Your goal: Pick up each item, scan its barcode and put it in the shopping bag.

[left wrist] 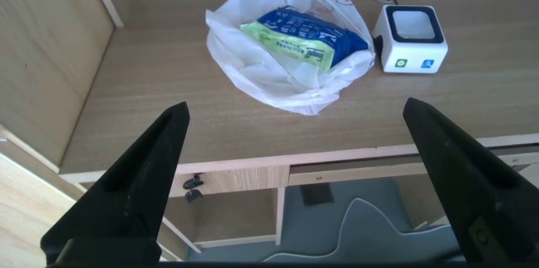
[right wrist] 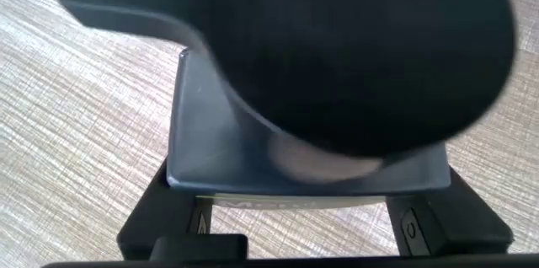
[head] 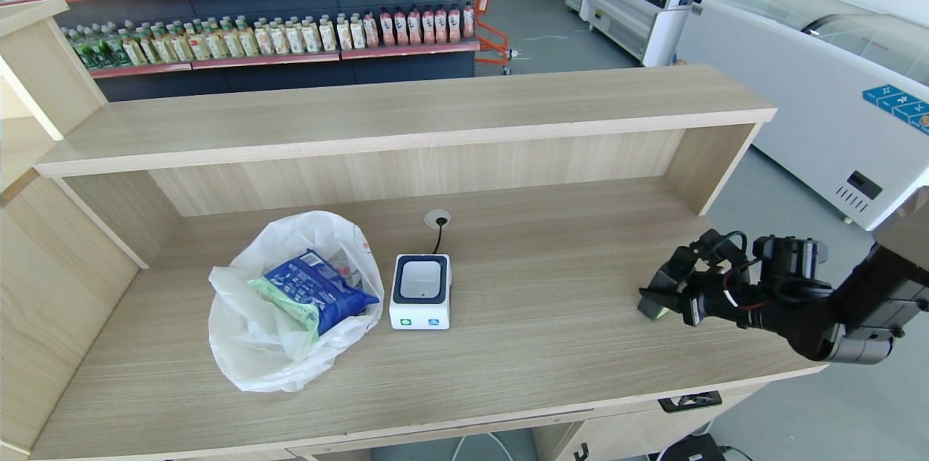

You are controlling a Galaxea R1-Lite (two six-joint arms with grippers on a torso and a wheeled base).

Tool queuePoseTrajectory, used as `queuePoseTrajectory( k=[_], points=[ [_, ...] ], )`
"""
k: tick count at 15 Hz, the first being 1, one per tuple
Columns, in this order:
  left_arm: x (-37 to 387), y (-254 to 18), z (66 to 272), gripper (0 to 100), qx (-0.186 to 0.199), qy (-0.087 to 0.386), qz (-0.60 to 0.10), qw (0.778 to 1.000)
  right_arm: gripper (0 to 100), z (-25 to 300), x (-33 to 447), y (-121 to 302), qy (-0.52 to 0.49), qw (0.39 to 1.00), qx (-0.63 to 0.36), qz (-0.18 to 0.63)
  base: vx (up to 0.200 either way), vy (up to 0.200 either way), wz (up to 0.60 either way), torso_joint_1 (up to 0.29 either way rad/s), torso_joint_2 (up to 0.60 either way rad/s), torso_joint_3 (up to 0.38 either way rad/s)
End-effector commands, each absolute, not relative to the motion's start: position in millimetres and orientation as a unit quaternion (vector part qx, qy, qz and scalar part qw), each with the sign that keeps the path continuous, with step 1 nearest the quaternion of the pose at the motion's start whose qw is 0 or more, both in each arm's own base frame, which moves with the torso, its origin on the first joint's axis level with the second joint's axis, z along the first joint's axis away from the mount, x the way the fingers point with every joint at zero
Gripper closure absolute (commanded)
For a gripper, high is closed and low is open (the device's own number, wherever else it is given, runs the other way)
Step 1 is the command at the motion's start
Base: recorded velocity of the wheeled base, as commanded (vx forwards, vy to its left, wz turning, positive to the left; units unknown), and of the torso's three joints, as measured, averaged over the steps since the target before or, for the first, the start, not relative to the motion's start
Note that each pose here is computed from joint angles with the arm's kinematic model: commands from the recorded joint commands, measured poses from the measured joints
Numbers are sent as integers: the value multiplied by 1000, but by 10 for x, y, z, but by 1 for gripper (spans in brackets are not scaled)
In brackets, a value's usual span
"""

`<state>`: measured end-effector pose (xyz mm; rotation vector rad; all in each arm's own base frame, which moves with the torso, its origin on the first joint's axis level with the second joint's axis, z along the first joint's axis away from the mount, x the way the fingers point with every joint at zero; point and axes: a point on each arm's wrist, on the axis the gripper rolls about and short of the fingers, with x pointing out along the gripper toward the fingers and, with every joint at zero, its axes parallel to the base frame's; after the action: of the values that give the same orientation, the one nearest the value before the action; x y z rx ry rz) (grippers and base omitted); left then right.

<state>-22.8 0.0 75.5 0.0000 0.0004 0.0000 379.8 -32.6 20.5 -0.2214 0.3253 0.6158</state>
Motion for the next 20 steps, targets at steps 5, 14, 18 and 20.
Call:
queuePoseTrajectory(
  k=[5, 14, 18, 20],
  points=[
    [-228, 0, 755, 0, 0, 0, 0, 1000, 100, 371, 3789, -319, 136, 935, -117, 304, 0, 0, 0, 0, 0, 0],
    [-228, 0, 755, 0, 0, 0, 0, 1000, 100, 1968, 3352, -25, -147, 884, -189, 403, 0, 0, 0, 0, 0, 0],
    [-228, 0, 755, 0, 0, 0, 0, 1000, 100, 2627, 3054, 607, -295, 812, -217, 456, 0, 0, 0, 0, 0, 0],
    [-228, 0, 755, 0, 0, 0, 0, 1000, 100, 2785, 2833, 933, -353, 767, -233, 483, 0, 0, 0, 0, 0, 0]
  ],
)
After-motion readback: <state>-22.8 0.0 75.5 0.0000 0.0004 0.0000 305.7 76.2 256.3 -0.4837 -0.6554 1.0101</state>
